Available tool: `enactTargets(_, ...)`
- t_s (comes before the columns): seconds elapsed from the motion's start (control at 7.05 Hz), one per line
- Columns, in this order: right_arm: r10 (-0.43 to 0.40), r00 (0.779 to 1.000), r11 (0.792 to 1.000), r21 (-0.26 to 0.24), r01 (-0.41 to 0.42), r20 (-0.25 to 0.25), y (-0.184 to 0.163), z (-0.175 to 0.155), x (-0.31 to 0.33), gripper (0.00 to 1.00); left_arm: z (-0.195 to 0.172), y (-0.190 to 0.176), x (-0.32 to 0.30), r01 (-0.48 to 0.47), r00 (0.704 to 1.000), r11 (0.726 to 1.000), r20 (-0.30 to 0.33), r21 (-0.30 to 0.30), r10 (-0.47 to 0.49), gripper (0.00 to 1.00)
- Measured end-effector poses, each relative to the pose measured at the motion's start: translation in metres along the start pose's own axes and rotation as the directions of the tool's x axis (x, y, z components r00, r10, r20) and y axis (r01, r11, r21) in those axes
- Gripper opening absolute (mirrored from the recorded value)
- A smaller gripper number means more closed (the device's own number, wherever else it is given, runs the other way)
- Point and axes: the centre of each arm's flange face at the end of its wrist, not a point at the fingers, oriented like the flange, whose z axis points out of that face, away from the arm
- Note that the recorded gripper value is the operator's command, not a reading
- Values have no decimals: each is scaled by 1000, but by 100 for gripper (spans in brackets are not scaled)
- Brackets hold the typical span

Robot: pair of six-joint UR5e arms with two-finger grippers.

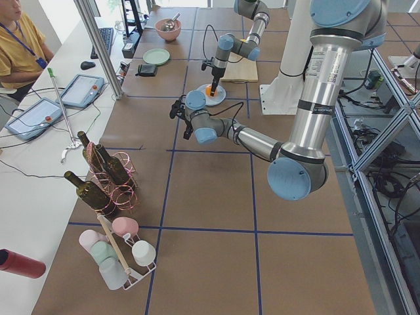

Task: Pick orange to plate
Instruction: 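Lower the orange onto the plate and open the right gripper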

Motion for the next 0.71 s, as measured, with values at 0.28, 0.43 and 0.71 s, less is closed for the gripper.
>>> enactTargets(0.28, 4, 1000, 1000, 2, -4, 14, -5, -18, -3, 100, 0, 1, -1, 1, 1000, 1000, 0, -1, -1, 99)
enactTargets(0.43, 9, 1000, 1000, -4, -9, 14, -8, -50, 5, 100, -1, 2, -2, 2, 1000, 1000, 2, -2, -2, 99)
enactTargets(0.71, 7, 1000, 999, -44, -7, -8, -26, -122, 56, 100, -12, 3, -9, 0, 1000, 1000, -9, -12, 0, 99)
